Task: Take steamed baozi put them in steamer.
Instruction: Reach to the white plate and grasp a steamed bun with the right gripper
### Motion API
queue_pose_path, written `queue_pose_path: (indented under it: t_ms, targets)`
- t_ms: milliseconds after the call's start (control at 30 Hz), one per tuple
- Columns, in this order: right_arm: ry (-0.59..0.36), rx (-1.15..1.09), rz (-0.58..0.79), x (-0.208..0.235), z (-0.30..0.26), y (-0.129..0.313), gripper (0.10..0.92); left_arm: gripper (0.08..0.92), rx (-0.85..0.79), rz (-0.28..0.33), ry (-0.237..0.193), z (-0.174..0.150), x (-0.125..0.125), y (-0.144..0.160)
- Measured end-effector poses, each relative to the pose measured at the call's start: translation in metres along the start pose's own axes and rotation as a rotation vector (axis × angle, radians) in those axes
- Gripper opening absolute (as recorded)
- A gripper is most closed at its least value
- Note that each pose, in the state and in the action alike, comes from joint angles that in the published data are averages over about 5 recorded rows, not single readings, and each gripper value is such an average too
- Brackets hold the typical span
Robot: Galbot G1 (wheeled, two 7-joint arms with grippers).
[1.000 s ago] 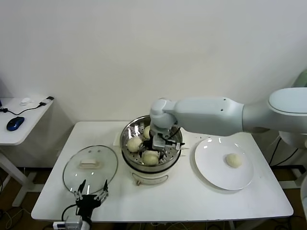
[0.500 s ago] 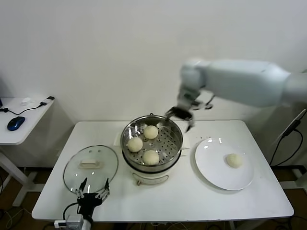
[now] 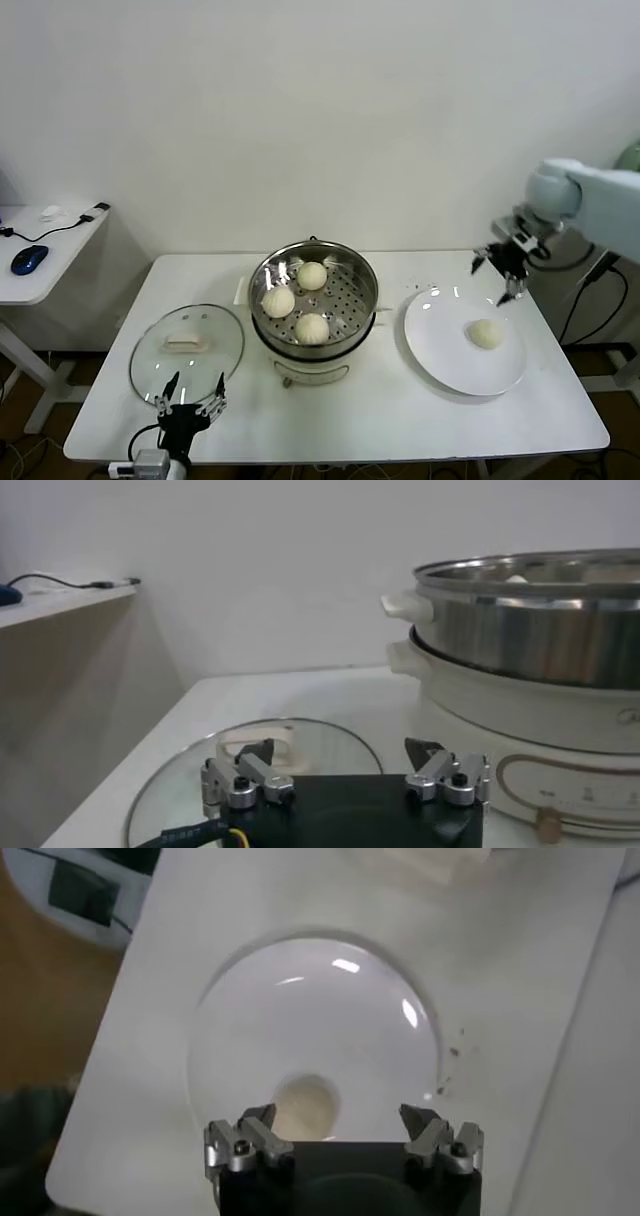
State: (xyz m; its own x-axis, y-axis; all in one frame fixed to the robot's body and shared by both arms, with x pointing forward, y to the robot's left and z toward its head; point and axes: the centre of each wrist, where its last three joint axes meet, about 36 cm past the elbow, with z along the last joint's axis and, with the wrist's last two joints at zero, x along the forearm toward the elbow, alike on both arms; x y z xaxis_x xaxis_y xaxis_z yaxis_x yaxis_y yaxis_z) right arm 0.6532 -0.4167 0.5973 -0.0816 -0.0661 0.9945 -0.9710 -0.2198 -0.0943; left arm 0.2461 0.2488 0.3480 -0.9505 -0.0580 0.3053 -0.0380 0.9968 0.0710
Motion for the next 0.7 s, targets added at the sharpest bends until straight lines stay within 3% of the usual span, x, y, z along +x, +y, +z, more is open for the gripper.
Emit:
queue_pose_path:
  t_ms: [367,700]
  targets:
    - [0.038,-0.191,-0.004,-0.081,0.041,0.028,0.823,0.823,0.005,-0.002,-0.005,0.000,0.002,-0.001]
    - [0.034,-0.267,0.027,-0.119,0.045,0.024,0.823,0.823,0.003,-0.006,0.001,0.001,0.002,0.000]
